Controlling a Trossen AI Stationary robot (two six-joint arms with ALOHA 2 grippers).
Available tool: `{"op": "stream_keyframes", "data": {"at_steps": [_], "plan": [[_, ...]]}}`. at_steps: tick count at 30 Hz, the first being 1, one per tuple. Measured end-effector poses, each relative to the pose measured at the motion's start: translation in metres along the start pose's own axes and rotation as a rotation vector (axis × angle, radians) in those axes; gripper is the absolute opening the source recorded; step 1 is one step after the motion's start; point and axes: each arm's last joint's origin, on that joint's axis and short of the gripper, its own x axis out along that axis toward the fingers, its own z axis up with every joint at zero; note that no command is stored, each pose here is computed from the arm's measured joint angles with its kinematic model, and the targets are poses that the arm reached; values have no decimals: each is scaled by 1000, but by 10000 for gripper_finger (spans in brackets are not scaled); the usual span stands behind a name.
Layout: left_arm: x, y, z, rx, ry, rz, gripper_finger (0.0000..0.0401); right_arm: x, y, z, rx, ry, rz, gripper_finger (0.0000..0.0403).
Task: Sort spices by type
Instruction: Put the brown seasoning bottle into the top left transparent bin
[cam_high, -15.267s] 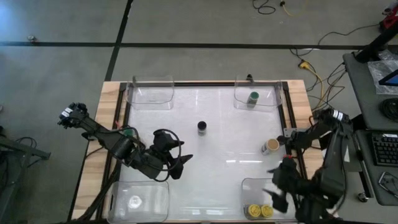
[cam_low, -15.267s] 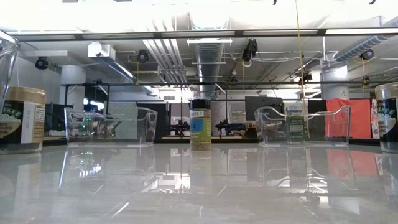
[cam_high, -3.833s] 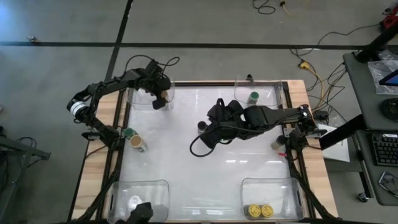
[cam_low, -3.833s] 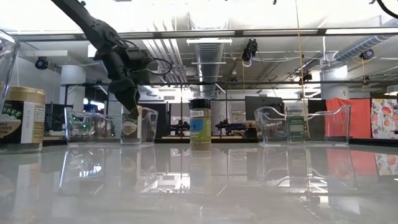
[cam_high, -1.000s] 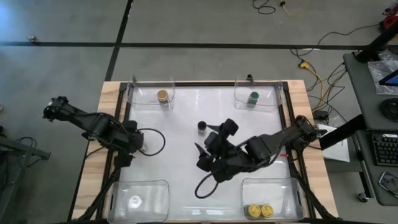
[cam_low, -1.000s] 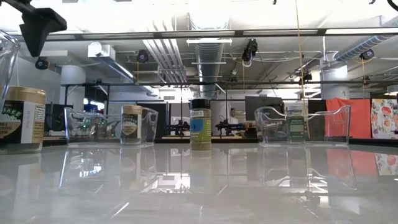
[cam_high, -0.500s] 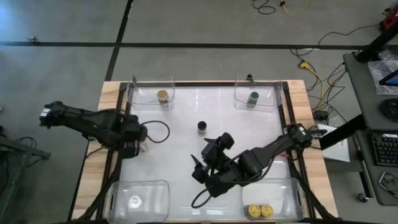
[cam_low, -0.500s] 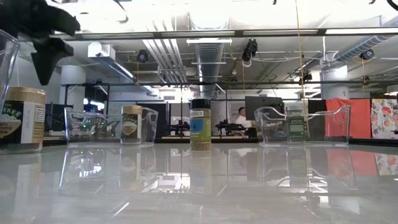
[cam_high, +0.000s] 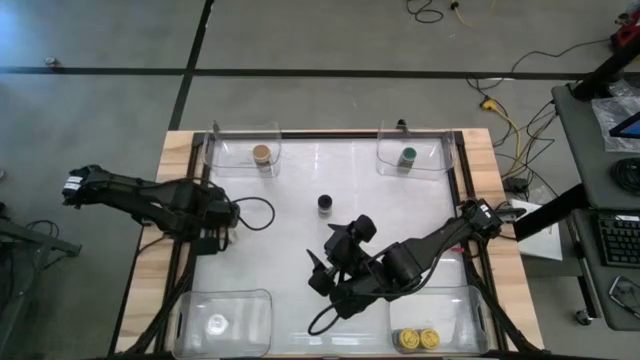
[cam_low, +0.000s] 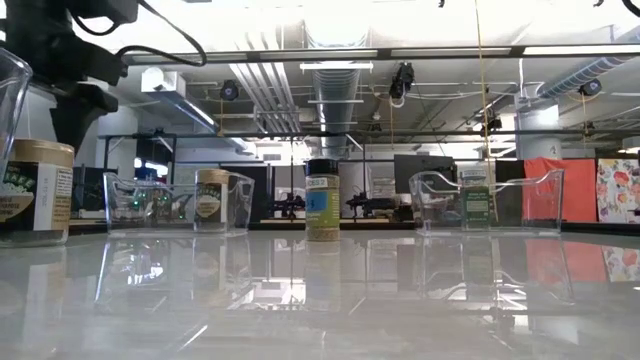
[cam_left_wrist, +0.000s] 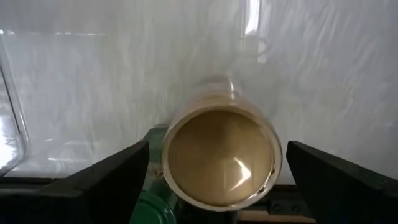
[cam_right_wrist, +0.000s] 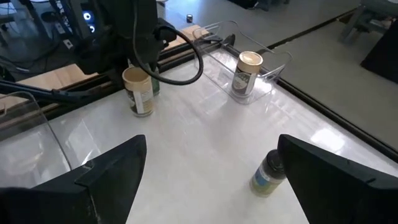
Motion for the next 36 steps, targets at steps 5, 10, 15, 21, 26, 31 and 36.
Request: {"op": "stream_keyframes", "data": {"at_steps": [5,10,15,21,26,31,36], "plan": [[4,-1,2,-3,18,2,362,1,0,0,-4,0,-2,354],[14,-3,8,-14,59,-15,348,1,0,0,-7,0,-2,354],[19,-4,12,-23,83,-11,319,1,-1,1,-8,1,-2,354],[15,-4,14,-36,55,-16,262,0,-1,0,-15,26,17,354],[-9,-3,20,-55,-37,-30,258,-1,-1,0,-52,39,31,354],[-62,0,33,-100,-225,-1,258,3,-9,9,-104,33,20,354],[-118,10,35,-154,-408,71,258,6,-26,26,-144,18,-1,354]]}}
